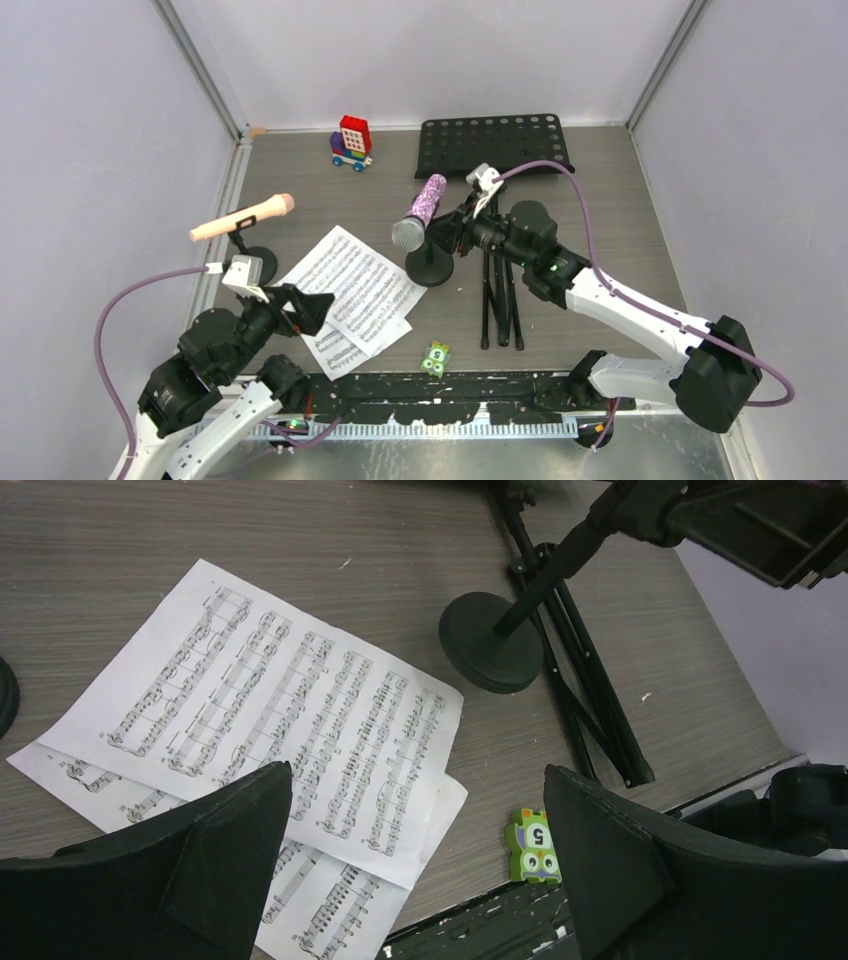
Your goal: Pack up the instrument practice props
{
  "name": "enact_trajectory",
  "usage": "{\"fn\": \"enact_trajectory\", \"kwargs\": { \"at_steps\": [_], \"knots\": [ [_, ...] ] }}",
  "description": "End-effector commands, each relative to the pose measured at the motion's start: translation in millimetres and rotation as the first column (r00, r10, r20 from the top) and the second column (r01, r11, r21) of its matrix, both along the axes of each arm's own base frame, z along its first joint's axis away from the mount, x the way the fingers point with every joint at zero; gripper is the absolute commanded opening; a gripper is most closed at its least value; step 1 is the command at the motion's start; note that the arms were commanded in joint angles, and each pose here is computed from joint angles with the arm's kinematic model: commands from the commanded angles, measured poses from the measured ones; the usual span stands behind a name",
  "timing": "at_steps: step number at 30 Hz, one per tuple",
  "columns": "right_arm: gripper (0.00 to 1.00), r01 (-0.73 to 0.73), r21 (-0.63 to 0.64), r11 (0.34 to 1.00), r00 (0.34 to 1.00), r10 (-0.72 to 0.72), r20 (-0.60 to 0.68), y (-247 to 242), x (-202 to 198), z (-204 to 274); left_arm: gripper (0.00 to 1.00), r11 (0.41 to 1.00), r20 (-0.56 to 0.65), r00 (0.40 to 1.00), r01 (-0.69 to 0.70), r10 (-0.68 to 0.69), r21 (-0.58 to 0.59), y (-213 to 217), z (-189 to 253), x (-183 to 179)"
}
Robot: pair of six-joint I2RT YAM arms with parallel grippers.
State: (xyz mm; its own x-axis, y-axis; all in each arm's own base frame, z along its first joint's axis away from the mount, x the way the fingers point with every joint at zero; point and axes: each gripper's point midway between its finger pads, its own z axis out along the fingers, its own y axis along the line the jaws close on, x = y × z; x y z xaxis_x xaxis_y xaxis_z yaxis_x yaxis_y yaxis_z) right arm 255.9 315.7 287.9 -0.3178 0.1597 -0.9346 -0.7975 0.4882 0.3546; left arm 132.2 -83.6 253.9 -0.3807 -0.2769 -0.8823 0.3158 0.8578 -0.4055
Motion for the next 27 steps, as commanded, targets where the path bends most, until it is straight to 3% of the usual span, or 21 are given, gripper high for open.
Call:
{"fn": "enact_trajectory", "kwargs": {
  "at_steps": [1, 11, 20, 24, 27],
  "knots": [
    [0.01, 0.105, 0.152, 0.983, 0.956, -0.142, 0.256, -4, 8, 61, 0.99, 1.0, 0.042, 0.999, -0.007, 0.008, -0.025, -1, 10, 4],
    [0.01, 0.373, 0.148, 0.916, 0.886, -0.399, 0.237, -14, 12, 24, 1.0, 1.0, 0.034, 0.999, -0.017, 0.018, -0.014, 0, 8, 6],
    [0.01, 0.558, 0.198, 0.806, 0.811, -0.58, 0.073, -27, 17, -1, 1.0, 0.999, 0.036, 0.999, -0.031, 0.032, -0.013, 2, 7, 7],
    [0.18, 0.607, 0.168, 0.776, 0.787, -0.617, 0.006, -27, 21, -10, 1.0, 1.0, 0.028, 0.999, -0.028, 0.029, -0.008, 0, 6, 8],
    [0.25, 0.664, 0.156, 0.732, 0.746, -0.664, -0.056, -36, 25, -18, 1.0, 1.0, 0.027, 0.999, -0.024, 0.024, -0.009, -1, 6, 8]
  ]
}}
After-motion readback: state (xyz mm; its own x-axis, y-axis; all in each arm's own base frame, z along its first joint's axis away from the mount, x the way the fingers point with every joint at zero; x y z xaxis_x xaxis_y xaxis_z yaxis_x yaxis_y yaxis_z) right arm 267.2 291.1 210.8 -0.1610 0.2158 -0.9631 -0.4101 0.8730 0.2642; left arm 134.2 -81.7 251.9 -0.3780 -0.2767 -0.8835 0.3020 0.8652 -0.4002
